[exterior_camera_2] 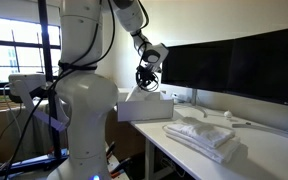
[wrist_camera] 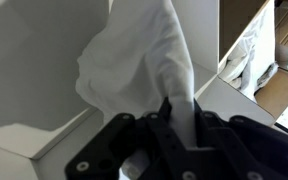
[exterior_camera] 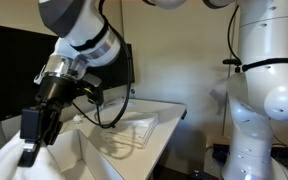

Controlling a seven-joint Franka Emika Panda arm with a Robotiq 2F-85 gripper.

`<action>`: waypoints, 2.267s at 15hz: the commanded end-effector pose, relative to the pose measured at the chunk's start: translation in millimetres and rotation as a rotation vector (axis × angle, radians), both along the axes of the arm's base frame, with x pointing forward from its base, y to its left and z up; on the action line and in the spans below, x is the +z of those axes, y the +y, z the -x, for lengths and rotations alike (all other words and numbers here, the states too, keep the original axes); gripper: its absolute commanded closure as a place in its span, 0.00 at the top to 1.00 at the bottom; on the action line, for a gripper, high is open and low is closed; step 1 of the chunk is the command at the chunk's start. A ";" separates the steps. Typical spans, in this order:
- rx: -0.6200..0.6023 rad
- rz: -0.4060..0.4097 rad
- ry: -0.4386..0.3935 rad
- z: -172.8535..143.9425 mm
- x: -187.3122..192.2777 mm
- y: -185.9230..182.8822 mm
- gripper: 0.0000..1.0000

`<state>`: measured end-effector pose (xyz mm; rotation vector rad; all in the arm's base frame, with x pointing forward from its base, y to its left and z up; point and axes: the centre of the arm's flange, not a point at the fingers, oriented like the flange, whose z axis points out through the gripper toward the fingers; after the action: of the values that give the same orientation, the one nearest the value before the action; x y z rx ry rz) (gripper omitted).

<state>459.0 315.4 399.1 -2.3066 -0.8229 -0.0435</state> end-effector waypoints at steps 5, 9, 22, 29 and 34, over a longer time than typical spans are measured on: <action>-0.046 0.056 0.082 -4.4 -5.1 -14.0 0.05; -0.057 0.065 0.113 -5.4 -9.7 -17.1 0.05; -0.062 0.149 0.200 -11.5 -5.0 -22.8 0.87; -0.039 0.204 0.147 -15.9 13.7 -16.6 1.00; 0.014 0.357 -0.020 -21.9 51.8 -9.2 1.00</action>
<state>481.0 301.4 424.5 -2.5546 -0.8492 0.1245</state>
